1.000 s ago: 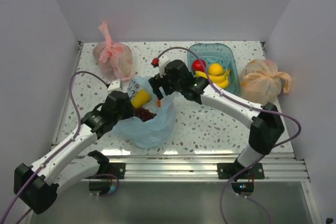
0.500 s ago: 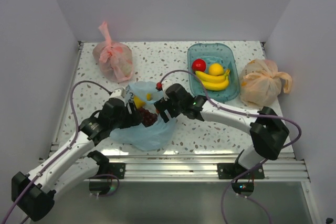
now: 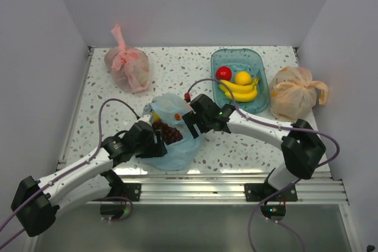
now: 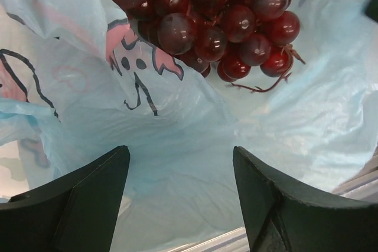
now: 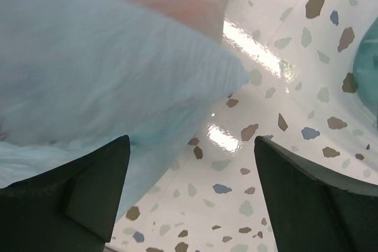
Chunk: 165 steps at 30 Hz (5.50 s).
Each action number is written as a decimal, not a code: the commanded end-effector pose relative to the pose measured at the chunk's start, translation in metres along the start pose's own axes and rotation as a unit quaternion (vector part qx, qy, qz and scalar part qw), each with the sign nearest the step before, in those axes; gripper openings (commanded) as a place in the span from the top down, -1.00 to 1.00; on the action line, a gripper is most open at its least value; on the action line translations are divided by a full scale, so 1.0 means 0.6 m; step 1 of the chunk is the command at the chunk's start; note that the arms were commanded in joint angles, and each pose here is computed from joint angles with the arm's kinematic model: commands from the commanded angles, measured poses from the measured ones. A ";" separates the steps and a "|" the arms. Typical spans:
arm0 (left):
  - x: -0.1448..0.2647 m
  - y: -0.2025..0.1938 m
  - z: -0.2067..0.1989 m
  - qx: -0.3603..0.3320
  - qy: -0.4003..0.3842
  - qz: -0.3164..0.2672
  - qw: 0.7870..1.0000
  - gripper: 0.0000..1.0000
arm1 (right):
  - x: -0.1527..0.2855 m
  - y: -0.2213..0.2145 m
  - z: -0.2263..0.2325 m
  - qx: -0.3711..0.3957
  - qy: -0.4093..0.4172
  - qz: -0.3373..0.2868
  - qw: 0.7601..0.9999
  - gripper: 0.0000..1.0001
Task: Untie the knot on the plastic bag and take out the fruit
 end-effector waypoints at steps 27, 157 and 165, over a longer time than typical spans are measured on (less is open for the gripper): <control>0.017 0.014 -0.001 0.039 0.018 -0.045 0.998 -0.54 | -0.002 0.174 0.169 0.118 0.211 -0.107 0.964 -0.19; 0.071 0.178 0.030 -0.043 0.076 -0.289 0.953 -1.00 | 0.189 0.222 0.070 0.116 0.255 -0.222 0.934 -0.65; 0.063 0.175 0.036 -0.033 0.083 -0.278 0.956 -1.00 | 0.086 0.158 0.116 0.138 0.258 -0.105 0.950 -0.43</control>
Point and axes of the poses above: each gripper's point midway between its finger pads, its own x axis back along the fingers, its own z axis along the line the jaws close on, y = z × x, the point moved 6 cm from there along x, back along the fingers, and after that the axes turned 9 degrees about x, right-handed, at the moved point
